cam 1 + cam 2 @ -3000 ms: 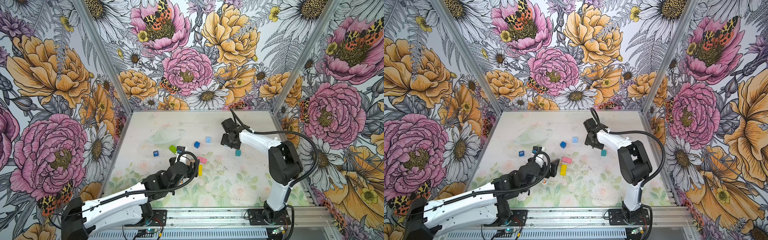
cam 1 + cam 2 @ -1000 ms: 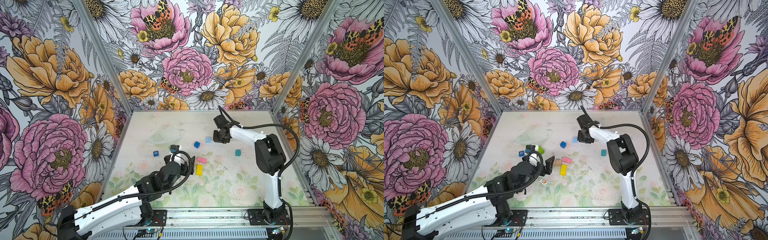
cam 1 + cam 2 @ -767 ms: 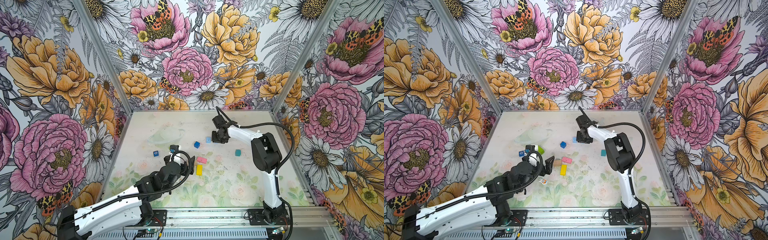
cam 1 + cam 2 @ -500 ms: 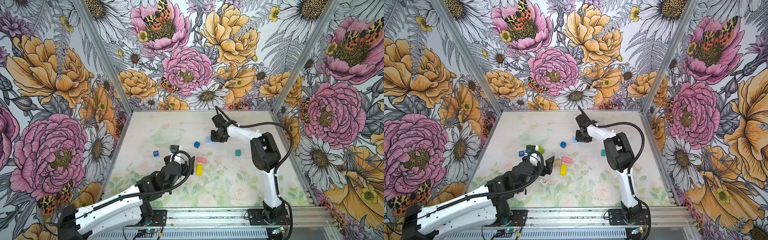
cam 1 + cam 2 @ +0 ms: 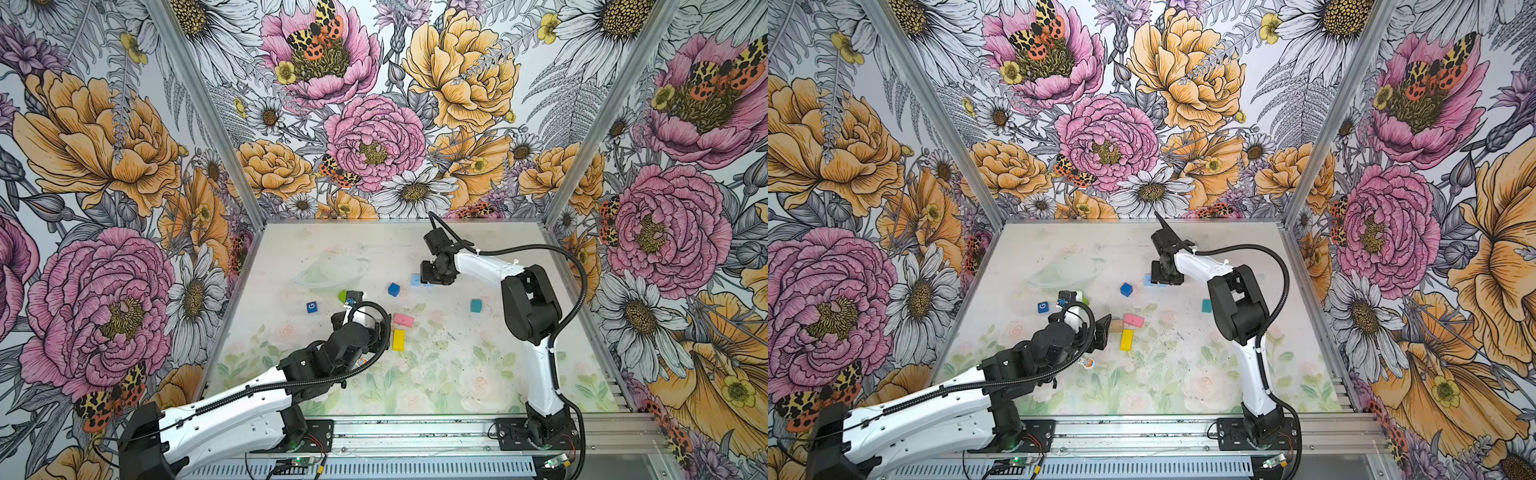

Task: Build the wood block tower

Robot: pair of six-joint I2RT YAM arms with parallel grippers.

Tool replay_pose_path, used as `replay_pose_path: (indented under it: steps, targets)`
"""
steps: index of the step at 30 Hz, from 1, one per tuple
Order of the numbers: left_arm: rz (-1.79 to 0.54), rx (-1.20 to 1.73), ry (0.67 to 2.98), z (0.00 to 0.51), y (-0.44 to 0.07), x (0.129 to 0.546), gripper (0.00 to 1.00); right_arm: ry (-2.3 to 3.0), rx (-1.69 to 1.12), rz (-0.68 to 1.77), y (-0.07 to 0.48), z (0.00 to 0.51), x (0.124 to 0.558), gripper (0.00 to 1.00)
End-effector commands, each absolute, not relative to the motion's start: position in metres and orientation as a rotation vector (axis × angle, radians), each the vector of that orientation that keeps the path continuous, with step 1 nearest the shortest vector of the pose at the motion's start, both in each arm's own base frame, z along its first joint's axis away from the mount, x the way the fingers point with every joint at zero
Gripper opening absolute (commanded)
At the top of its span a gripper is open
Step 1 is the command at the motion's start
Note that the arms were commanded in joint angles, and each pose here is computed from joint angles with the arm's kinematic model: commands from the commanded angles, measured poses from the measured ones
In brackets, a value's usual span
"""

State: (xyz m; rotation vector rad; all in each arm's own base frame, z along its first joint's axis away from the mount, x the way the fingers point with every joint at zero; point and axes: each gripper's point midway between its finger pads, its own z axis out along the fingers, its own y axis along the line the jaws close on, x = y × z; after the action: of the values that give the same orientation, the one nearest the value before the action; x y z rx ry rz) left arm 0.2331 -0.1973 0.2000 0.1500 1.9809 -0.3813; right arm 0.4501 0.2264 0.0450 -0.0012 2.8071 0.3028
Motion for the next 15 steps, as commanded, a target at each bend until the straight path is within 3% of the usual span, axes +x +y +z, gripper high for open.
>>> replay_pose_path:
  steps: [1, 10, 15]
  targets:
    - [-0.4, 0.123, 1.955, 0.214, -0.198, 0.236, 0.99, 2.734, 0.021, 0.298, 0.216, 0.078, 0.454, 0.57]
    - [-0.425, 0.136, 1.943, 0.218, -0.203, 0.23, 0.99, 2.753, 0.013, 0.251, 0.23, 0.087, 0.436, 0.91]
    - [-0.424, 0.141, 1.933, 0.22, -0.202, 0.229, 0.99, 2.772, 0.006, 0.169, 0.243, 0.084, 0.437, 0.97]
